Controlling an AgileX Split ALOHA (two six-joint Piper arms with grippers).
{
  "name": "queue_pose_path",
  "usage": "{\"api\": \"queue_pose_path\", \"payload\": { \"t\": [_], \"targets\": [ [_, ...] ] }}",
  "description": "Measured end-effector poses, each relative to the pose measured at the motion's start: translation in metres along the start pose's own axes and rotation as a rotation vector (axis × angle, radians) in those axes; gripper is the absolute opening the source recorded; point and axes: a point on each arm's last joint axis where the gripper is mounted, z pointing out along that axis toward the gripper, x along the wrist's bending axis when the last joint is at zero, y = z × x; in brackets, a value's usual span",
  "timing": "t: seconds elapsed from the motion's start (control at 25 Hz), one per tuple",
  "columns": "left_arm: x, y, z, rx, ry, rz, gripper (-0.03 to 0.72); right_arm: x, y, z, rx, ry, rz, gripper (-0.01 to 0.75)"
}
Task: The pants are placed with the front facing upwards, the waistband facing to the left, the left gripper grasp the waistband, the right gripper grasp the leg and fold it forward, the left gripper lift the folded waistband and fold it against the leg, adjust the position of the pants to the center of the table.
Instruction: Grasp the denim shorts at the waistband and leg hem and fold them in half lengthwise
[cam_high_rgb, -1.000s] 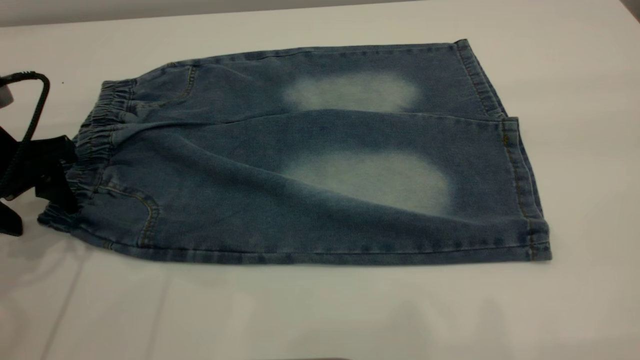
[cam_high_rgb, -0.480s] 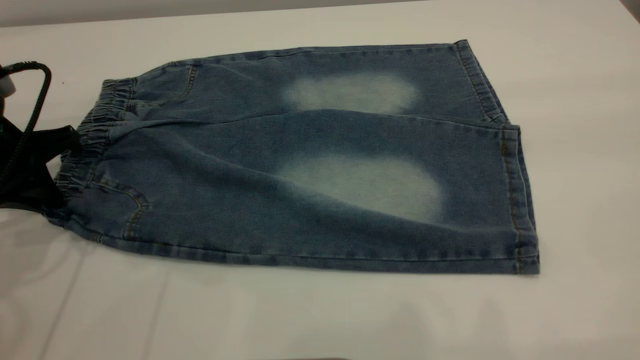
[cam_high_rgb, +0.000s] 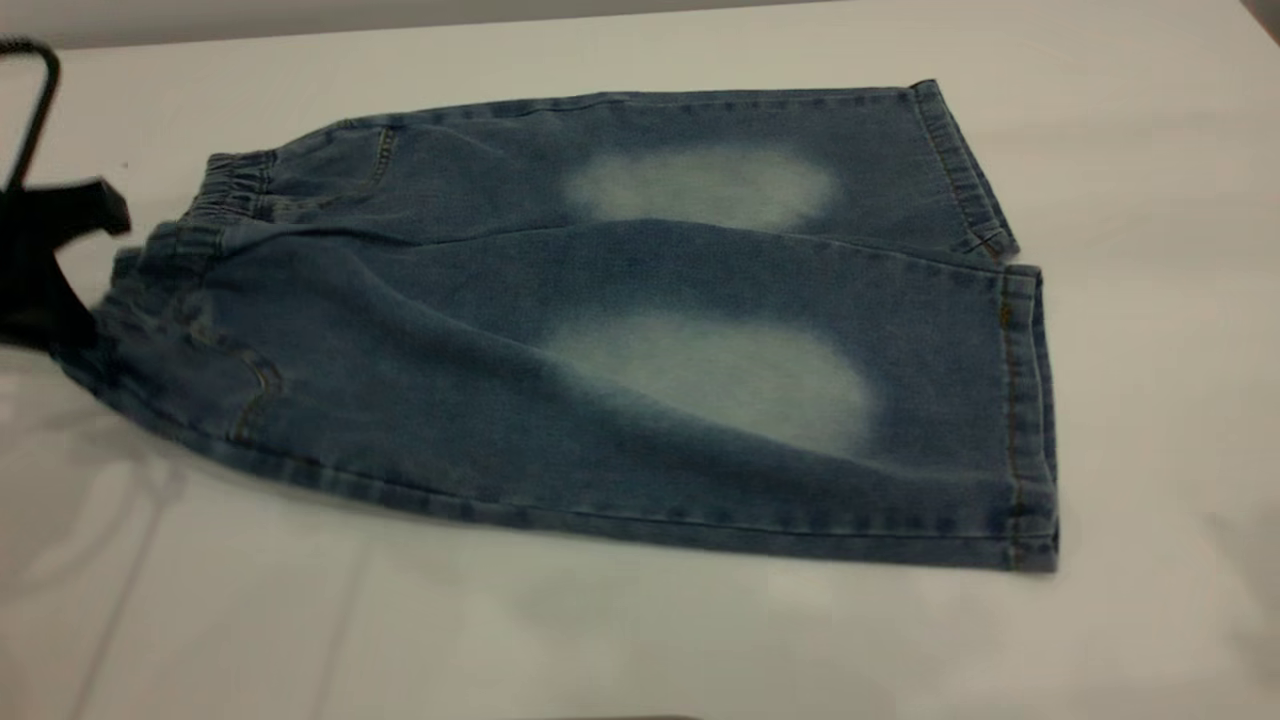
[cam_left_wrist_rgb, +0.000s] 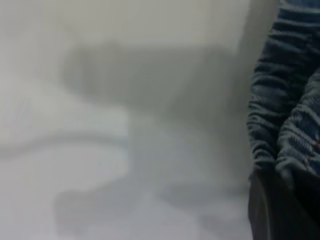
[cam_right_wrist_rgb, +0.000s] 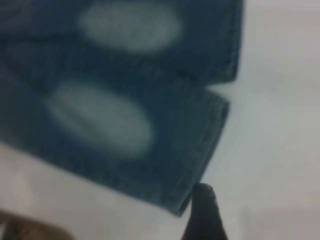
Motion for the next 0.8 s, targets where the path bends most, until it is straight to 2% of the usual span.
{"api": "queue_pose_path", "payload": {
  "t": [0.24, 0.4, 0.8],
  "targets": [
    [-0.001, 0.002, -0.005, -0.004, -0.004, 0.008, 0.049, -0.009, 0.004, 0.048, 0.186, 0.114, 0.014, 0.440],
    [-0.001, 0.002, -0.006, -0.004, -0.004, 0.010, 0.049, -0.008, 0.001, 0.075, 0.287, 0.150, -0.005, 0.440],
    [-0.001, 0.003, -0.006, -0.015, -0.006, 0.012, 0.049, 0.029, -0.024, 0.156, 0.472, 0.143, -0.274, 0.440]
  ]
}}
